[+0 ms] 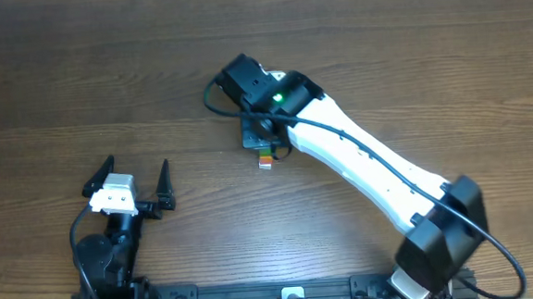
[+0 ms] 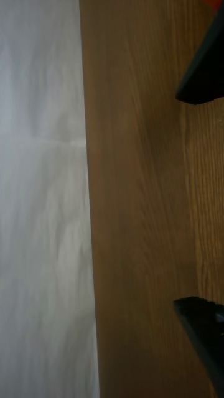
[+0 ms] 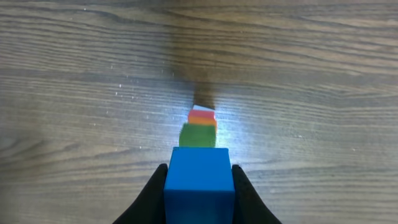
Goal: Stack Cubes
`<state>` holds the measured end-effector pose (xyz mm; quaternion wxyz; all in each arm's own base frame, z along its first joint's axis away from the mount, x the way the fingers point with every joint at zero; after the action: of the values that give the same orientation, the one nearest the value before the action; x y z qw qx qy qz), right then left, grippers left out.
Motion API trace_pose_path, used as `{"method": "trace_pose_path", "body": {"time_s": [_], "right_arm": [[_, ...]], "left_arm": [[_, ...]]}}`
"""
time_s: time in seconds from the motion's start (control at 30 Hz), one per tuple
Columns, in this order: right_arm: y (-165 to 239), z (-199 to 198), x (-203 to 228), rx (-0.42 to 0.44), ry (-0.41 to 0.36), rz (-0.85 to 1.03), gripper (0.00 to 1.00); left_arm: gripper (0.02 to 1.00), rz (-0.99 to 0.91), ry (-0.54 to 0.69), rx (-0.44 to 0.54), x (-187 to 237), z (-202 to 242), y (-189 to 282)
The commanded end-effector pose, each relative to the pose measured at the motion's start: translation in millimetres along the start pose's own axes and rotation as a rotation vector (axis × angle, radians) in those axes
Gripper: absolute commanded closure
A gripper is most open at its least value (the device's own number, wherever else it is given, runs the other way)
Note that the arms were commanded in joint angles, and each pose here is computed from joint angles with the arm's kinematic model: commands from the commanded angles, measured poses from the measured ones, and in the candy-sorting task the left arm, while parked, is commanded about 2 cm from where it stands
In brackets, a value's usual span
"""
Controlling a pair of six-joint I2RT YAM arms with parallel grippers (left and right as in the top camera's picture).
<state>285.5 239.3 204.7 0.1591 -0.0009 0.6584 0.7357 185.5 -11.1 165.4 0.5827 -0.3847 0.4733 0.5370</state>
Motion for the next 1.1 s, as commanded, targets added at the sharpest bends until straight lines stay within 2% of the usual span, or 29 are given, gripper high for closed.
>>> {"method": "trace_pose_path", "body": {"time_s": [0.03,0.63,1.1], "right_arm": [[-9.2,5.3,-6.3,0.021,0.004,0.005,0.991],[-28.8,9.6,3.2,0.048,0.020,0.071,0.989],[-30.5,11.3,6.7,0.038,0.021,0.095,0.989]], "left_arm": [[0.020,-0.001,-0.014,0.002,1.5,-0.1,0.0],[0.018,-0.001,-0.014,0.002,1.5,-0.1,0.0],[0.018,-0.001,-0.014,0.002,1.5,-0.1,0.0]]}}
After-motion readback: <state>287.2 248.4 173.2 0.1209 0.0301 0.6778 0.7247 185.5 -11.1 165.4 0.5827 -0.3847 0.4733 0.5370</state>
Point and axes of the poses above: each gripper's point midway between its finger pads, its own y axis back along the fingers, its own z axis along the line the jaws close on, x = y × z, the point moved 6 cm from there along y, back along the fingers, and after that the axes turned 15 degrees about -y, right-handed, at the moved point
